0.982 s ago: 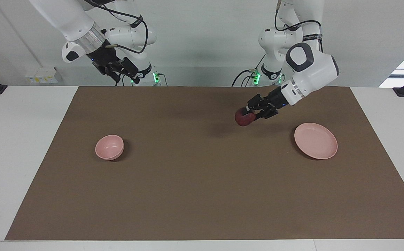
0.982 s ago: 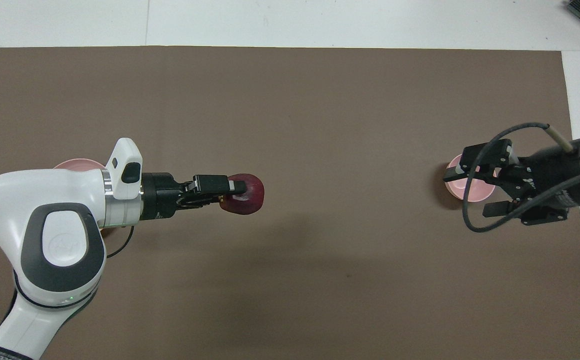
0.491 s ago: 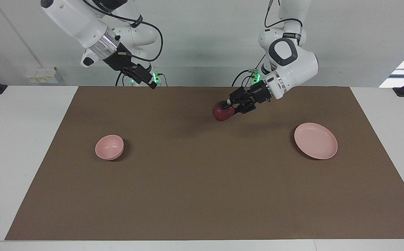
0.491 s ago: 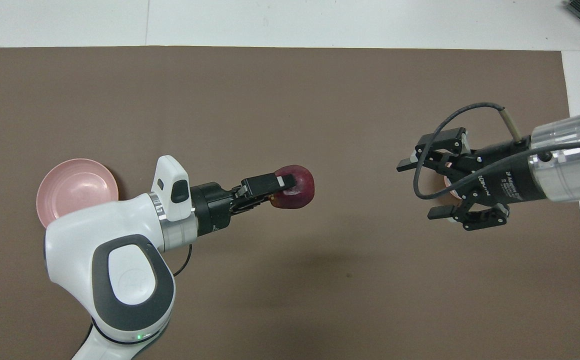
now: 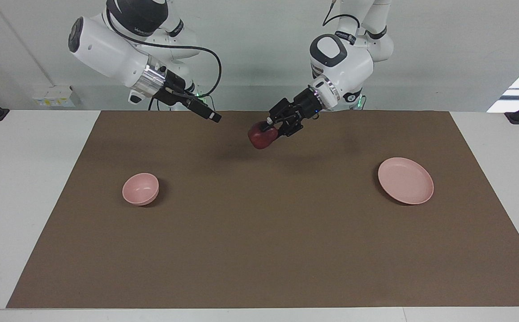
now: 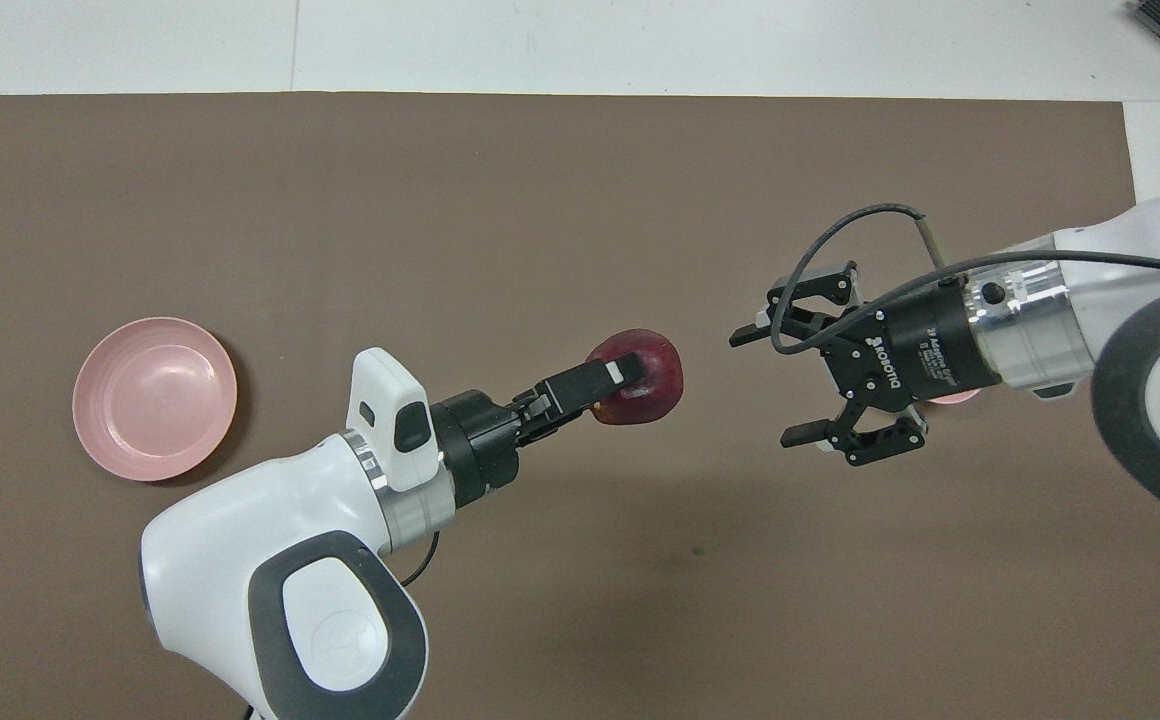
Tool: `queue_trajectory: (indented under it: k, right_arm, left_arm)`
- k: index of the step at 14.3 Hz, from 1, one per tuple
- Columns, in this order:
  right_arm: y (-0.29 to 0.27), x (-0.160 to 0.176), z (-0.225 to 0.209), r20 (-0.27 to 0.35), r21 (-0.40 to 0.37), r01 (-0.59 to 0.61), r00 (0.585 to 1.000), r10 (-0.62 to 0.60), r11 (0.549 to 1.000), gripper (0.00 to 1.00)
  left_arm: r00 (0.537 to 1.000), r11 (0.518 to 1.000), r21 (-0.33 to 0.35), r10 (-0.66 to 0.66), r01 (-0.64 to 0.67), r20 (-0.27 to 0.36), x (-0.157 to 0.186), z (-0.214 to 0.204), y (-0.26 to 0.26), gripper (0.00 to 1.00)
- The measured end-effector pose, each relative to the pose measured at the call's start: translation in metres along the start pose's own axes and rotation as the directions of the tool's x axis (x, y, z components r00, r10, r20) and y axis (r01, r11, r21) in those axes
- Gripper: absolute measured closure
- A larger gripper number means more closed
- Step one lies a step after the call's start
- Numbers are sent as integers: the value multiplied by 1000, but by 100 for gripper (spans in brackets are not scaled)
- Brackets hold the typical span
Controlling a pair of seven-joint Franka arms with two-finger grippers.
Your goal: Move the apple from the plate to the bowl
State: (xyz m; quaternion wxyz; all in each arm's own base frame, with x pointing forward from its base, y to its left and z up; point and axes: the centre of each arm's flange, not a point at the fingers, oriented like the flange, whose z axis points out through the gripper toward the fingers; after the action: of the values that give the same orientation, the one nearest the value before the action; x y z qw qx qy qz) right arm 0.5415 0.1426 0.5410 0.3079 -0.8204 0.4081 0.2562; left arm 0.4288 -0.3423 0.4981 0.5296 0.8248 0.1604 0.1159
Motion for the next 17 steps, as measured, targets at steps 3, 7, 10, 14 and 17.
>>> queue_trajectory:
  k: [3,7,10,14,17]
  right_arm:
    - [-7,2,17,15,1,-4,1000,4,1000,0]
    - [-13,0,24,12,19,1,1000,-1,1000,0]
    - [-18,-4,26,17,51,2,1000,-3,999,0]
    - [-20,-11,34,22,40,13,1000,-14,999,0]
    - [-22,-16,42,28,28,18,999,-18,999,0]
  left_arm:
    - [1000,1000,-1,15,-15,-19,-10,3,9,31]
    - [1000,1000,0,4,-4,-13,-20,8,12,31]
    - [1000,1000,-5,-19,19,-1,-28,11,17,31]
    - [1000,1000,-8,-22,22,-5,-30,11,20,31]
    - [1000,1000,-16,-18,18,-3,-31,11,25,31]
